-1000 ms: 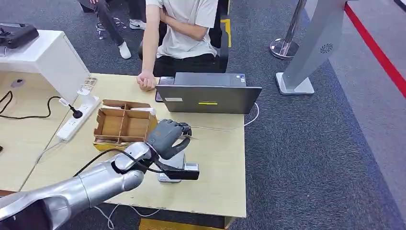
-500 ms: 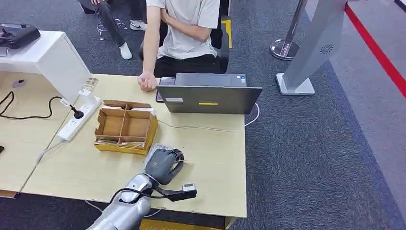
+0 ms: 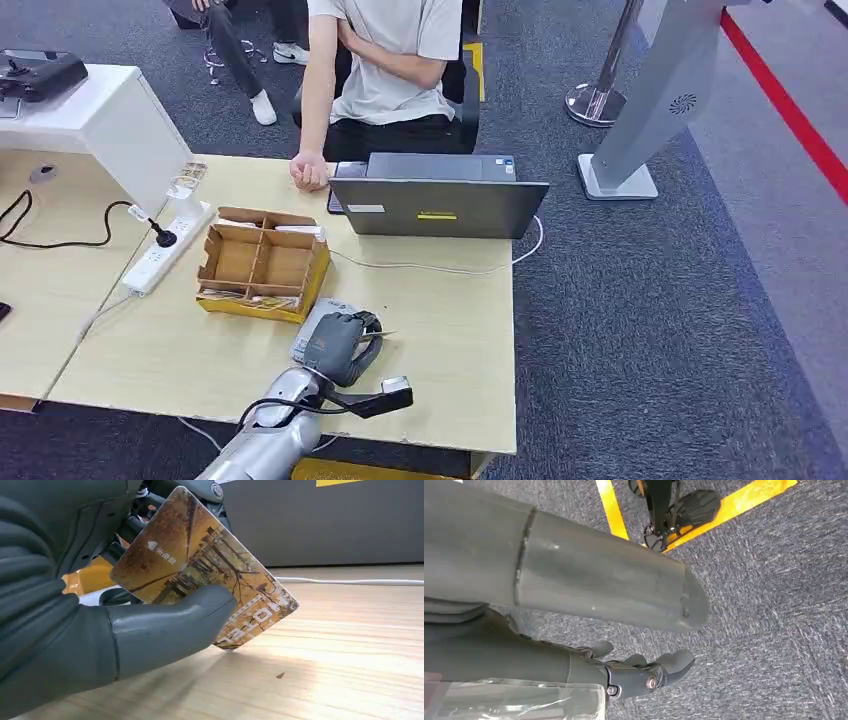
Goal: Pass the card to the sensor for recognition and then transmit it.
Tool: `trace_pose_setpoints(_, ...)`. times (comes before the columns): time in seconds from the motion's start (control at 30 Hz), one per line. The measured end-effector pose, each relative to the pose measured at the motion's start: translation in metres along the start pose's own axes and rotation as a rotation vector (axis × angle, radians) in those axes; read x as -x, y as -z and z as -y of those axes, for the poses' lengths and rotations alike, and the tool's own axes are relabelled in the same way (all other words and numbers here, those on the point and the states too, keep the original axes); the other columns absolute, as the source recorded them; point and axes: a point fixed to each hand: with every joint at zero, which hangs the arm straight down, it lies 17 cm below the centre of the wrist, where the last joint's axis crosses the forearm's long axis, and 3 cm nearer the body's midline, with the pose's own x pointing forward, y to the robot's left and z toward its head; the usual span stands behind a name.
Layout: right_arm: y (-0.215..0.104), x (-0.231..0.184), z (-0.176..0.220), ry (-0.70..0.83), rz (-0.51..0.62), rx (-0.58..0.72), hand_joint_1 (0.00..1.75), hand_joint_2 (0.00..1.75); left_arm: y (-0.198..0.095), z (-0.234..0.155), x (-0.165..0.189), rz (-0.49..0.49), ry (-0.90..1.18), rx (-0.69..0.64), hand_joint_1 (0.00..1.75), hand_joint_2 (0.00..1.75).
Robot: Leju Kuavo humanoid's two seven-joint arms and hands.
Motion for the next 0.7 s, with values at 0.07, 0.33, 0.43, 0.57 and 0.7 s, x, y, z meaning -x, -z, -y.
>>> trace_pose_setpoints(0.07, 0.0, 0.0, 0.0, 0.0, 0.0, 0.0, 0.0, 0.0, 0.0, 0.0, 0.0, -0.001, 0.0, 0.001, 1.75, 1.75)
trace_pose_setpoints(0.33, 0.0, 0.0, 0.0, 0.0, 0.0, 0.0, 0.0, 0.0, 0.0, 0.0, 0.001, -0.002, 0.0, 0.001, 1.75, 1.75)
trace_pose_setpoints(0.43, 0.0, 0.0, 0.0, 0.0, 0.0, 0.0, 0.0, 0.0, 0.0, 0.0, 0.001, -0.002, 0.0, 0.001, 1.75, 1.75)
trace_pose_setpoints(0.57, 0.0, 0.0, 0.0, 0.0, 0.0, 0.0, 0.0, 0.0, 0.0, 0.0, 0.001, -0.002, 0.0, 0.001, 1.75, 1.75)
trace_pose_setpoints(0.7, -0.022, 0.063, -0.045, -0.107, -0.126, -0.266, 0.0, 0.0, -0.049, 0.003, 0.004, 0.001, -0.021, -0.019, 1.75, 1.75)
